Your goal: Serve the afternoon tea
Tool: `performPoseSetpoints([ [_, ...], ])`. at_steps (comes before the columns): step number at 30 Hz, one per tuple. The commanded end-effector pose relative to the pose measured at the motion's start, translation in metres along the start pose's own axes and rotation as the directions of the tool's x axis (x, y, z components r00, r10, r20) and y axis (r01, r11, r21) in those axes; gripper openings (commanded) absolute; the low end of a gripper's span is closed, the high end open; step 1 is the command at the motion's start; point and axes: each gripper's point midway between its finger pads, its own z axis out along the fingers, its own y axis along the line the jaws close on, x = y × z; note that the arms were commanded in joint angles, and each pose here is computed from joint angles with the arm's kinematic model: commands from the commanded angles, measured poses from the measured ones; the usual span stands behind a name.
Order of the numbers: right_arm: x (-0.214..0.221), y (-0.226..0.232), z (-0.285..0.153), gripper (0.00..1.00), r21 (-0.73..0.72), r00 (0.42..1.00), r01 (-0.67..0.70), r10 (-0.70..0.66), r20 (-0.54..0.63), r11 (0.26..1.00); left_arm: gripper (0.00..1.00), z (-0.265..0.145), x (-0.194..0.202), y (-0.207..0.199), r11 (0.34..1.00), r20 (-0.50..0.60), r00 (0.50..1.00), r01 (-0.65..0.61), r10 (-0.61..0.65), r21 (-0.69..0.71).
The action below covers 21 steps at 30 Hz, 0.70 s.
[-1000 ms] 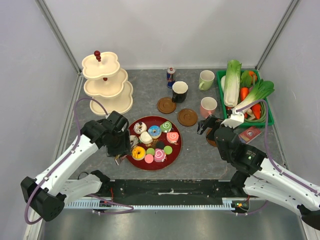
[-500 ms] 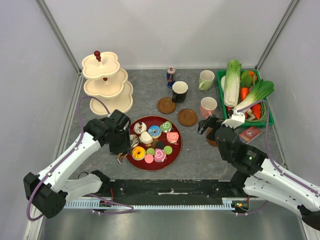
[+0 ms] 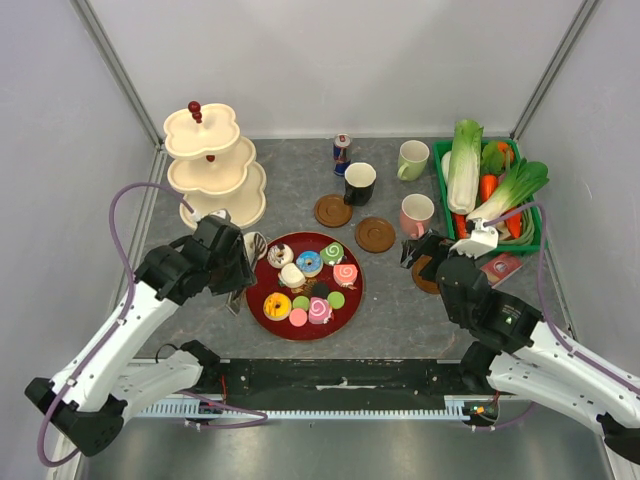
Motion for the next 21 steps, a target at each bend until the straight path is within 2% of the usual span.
performPoseSetpoints([
  [1,-0.022,0.003,-0.007,0.98,0.006,0.999,-0.011,0.011,0.035,1.000,0.44,0.006,-0.051,-0.008,0.993,0.204,0.972,0.120,-0.113,-0.022],
  [4,-0.021,0.002,-0.007,0.98,0.009,0.999,-0.004,0.003,0.032,1.000,0.43,0.018,-0.075,0.002,0.977,0.281,0.942,0.206,-0.182,-0.056],
  [8,-0.020,-0.001,-0.008,0.98,0.013,1.000,-0.005,0.005,0.026,1.000,0.37,0.040,-0.100,0.020,0.956,0.308,0.911,0.293,-0.274,-0.014],
  [11,-0.017,-0.005,-0.007,0.98,0.025,1.000,-0.008,0.007,0.028,1.000,0.39,0.050,-0.119,0.041,0.936,0.380,0.866,0.353,-0.326,-0.002],
  [16,-0.015,-0.008,-0.006,0.98,0.042,1.000,-0.004,0.003,0.031,0.999,0.41,0.076,-0.135,0.074,0.904,0.376,0.848,0.423,-0.374,-0.055],
  [21,-0.016,-0.010,-0.004,0.98,0.066,0.999,0.002,-0.005,0.041,0.998,0.40,0.093,-0.158,0.084,0.887,0.398,0.822,0.459,-0.406,-0.043],
])
